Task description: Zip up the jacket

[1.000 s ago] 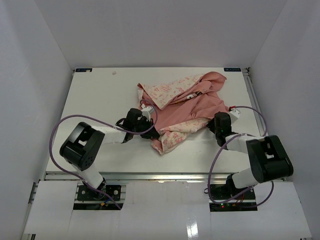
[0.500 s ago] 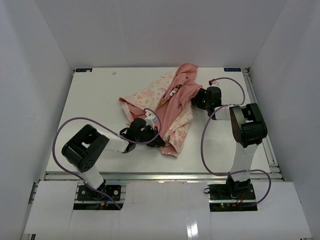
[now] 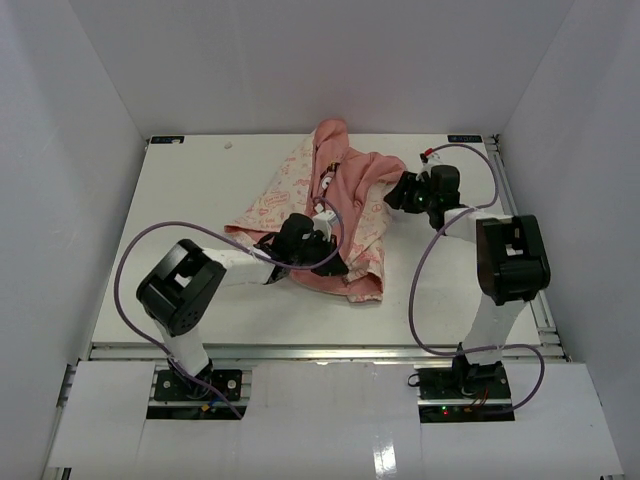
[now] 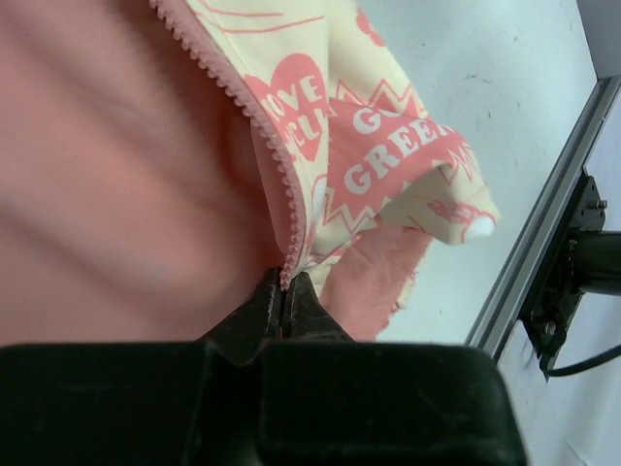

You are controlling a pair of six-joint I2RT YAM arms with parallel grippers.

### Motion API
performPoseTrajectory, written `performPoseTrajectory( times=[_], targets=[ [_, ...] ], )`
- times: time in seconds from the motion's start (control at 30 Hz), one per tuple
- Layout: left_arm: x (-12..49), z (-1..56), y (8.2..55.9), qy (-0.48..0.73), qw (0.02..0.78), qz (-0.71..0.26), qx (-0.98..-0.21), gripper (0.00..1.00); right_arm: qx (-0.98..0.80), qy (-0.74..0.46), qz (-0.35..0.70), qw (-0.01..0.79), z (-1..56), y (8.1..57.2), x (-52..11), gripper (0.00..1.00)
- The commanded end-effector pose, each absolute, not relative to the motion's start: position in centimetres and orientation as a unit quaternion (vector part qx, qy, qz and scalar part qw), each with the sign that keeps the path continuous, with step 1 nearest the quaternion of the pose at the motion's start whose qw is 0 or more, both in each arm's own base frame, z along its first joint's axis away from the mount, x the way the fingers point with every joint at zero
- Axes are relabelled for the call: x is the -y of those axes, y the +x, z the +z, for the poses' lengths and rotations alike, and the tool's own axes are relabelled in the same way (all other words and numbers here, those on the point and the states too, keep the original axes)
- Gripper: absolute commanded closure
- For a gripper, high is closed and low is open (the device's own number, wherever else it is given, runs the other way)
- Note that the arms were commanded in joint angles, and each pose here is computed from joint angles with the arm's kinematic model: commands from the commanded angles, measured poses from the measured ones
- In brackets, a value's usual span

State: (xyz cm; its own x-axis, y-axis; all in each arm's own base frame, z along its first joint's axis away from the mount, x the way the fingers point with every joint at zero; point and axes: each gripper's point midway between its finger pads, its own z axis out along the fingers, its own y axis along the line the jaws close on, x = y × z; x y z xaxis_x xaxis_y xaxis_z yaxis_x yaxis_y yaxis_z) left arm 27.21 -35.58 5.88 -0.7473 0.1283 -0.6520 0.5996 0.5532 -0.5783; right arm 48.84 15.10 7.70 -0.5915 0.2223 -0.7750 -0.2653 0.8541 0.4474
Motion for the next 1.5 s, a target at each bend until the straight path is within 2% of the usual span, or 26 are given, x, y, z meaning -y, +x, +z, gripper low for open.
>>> performPoseTrajectory(
  times=[0.0, 0.2, 0.5, 0.63, 0.83, 1.03, 1.27, 1.47],
  targets=[
    [34.4, 12.8, 28.7, 0.252, 0.353, -0.404, -0.805, 1.0, -0.818, -0.052, 0.31, 0.483, 12.2, 42.3, -15.8, 0.45],
    [35.0, 17.3, 26.6, 0.314, 0.356, -0.462, -0.749, 1.0, -0.769, -0.147, 0.375, 0.497, 14.2, 33.3, -19.4, 0.46],
    [35.4, 18.6, 24.3, 0.36, 0.327, -0.536, -0.691, 1.0, -0.673, -0.254, 0.402, 0.567, 18.4, 26.4, -21.5, 0.49],
    [35.2, 18.7, 24.3, 0.355, 0.315, -0.554, -0.684, 1.0, -0.651, -0.301, 0.402, 0.569, 18.8, 25.1, -22.7, 0.52],
    [35.3, 18.2, 24.2, 0.358, 0.295, -0.559, -0.687, 1.0, -0.616, -0.344, 0.413, 0.575, 19.7, 23.0, -24.0, 0.61],
    [35.1, 17.9, 23.9, 0.357, 0.286, -0.559, -0.692, 1.0, -0.601, -0.374, 0.426, 0.563, 19.1, 21.2, -25.7, 0.58],
    [34.8, 18.2, 22.6, 0.376, 0.27, -0.572, -0.677, 1.0, -0.629, -0.375, 0.403, 0.55, 16.7, 22.5, -26.2, 0.5],
    [34.7, 18.0, 21.7, 0.4, 0.255, -0.585, -0.658, 1.0, -0.623, -0.389, 0.394, 0.552, 16.2, 22.9, -26.5, 0.48]
  ],
)
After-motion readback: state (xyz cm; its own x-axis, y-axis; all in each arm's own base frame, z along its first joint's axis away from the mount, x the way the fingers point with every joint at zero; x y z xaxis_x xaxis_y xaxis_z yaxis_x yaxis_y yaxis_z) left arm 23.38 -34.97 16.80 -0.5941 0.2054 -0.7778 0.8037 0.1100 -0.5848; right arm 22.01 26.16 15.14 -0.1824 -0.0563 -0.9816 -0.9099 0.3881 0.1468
